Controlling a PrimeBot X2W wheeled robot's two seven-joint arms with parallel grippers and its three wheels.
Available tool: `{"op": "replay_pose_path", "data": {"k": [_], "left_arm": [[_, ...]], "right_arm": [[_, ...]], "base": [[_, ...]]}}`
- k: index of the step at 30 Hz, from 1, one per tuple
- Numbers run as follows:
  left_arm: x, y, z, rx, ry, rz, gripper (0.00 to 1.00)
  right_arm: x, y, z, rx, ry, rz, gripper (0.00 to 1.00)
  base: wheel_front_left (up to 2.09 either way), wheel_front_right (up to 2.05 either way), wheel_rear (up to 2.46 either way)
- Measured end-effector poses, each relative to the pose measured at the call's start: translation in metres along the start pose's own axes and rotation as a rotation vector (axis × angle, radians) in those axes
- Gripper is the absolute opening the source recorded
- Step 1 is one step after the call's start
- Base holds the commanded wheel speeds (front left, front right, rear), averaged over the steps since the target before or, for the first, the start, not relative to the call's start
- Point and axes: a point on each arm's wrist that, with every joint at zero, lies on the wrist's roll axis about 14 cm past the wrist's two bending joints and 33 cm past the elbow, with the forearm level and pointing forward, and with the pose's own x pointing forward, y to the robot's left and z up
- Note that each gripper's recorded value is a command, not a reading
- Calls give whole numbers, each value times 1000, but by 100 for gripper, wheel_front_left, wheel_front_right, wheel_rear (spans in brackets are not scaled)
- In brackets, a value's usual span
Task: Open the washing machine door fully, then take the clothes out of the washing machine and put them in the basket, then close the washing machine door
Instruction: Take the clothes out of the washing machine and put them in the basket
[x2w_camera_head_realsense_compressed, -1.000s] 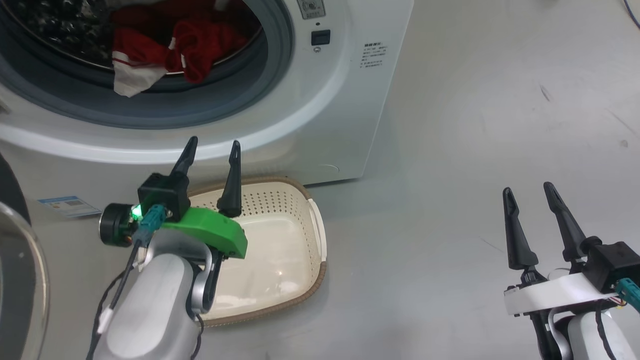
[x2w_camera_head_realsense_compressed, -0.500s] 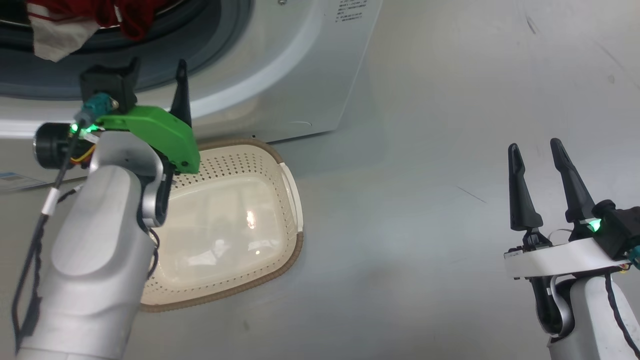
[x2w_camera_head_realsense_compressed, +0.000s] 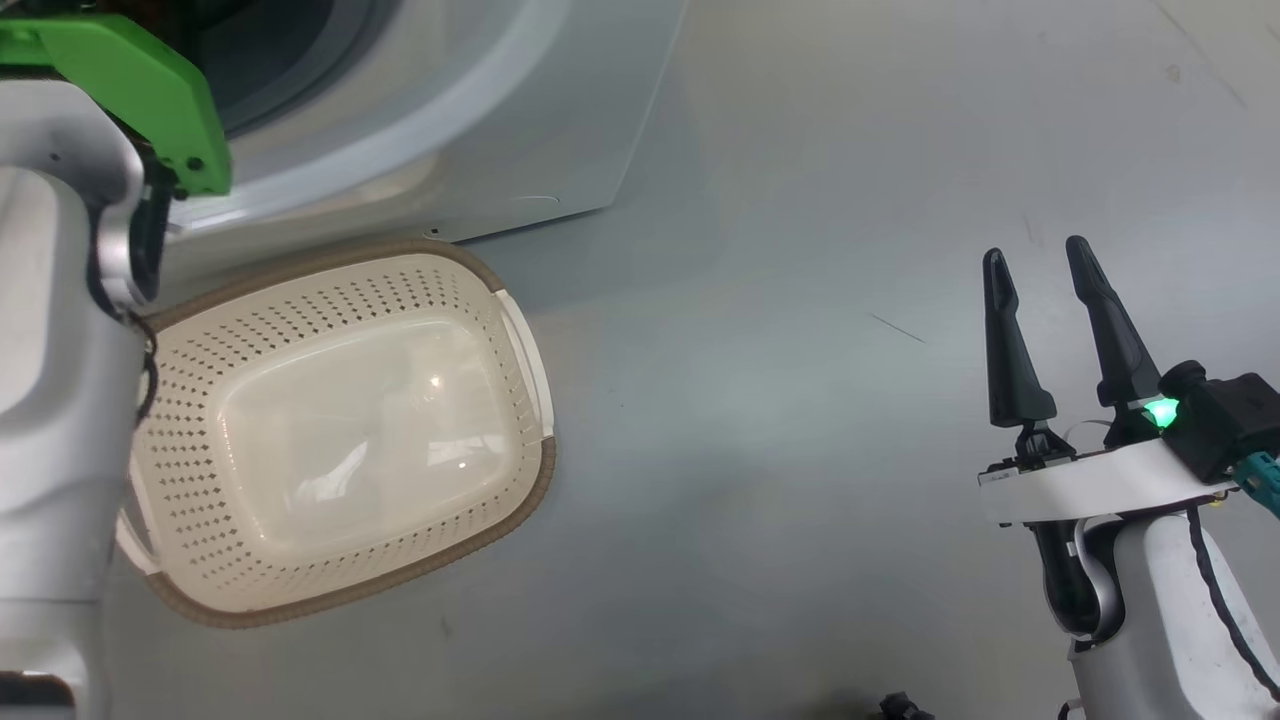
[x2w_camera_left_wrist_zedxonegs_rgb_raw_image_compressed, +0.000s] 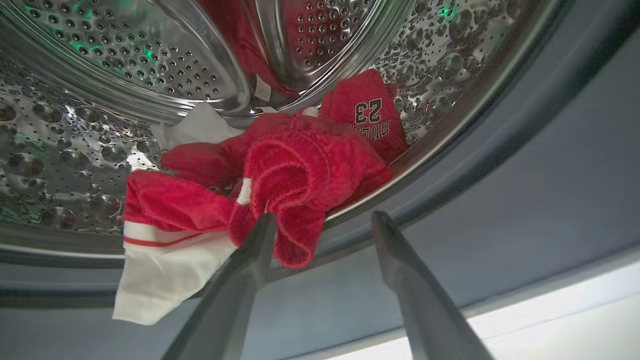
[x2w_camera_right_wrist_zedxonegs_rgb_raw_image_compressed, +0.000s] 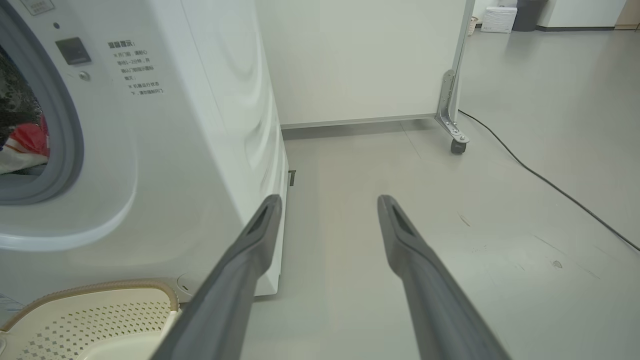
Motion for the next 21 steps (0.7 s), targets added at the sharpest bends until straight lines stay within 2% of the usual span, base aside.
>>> {"op": "replay_pose_path", "data": {"k": [21], "left_arm": [[49,7,4,81,98,1,100]], "right_arm": [[-1,-15,-15,8,51,-46,100]], "base": [[0,0,0]]}}
